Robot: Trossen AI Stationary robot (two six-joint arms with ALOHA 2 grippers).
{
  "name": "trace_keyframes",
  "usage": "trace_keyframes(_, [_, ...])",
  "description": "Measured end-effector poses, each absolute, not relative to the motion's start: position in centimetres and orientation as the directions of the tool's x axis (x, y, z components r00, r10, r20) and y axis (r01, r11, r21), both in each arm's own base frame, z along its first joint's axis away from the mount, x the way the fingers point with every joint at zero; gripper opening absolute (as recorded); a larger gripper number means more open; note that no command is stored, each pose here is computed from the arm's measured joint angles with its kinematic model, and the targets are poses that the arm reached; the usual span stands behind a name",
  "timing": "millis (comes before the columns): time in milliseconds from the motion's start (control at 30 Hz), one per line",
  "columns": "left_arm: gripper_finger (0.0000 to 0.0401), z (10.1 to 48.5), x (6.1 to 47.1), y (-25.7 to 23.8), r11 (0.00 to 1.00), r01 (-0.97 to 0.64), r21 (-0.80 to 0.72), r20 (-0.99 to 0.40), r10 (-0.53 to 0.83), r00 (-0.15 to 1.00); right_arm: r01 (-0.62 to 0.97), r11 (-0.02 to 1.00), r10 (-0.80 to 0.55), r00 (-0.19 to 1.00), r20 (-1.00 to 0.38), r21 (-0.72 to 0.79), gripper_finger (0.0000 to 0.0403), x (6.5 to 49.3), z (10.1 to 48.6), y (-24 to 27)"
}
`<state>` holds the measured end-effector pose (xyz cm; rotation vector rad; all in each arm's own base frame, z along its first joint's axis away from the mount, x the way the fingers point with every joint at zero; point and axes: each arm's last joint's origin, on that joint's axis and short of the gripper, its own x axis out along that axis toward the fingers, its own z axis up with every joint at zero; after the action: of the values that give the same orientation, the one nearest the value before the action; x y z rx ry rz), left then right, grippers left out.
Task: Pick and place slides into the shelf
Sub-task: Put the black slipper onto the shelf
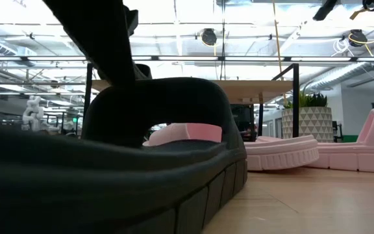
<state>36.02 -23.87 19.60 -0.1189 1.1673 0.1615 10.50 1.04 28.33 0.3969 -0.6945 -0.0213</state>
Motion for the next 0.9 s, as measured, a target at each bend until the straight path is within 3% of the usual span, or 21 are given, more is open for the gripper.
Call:
trace_keyframes(800, [0.0186,17.2,35.9,-24.2,0.96,-0.221,0.171,-0.889,0.247,0.385,-0.1,0.927,-0.152,0.781,0.606,0.361,0.0169,10.6,28.2,1.0])
trace_keyframes(900, [0.0169,17.1,35.8,-24.1,0.955,-0.22,0.198,-0.88,0.272,0.389,-0.098,0.927,-0.152,0.783,0.603,0.361,0.0169,10.6,28.2,1.0])
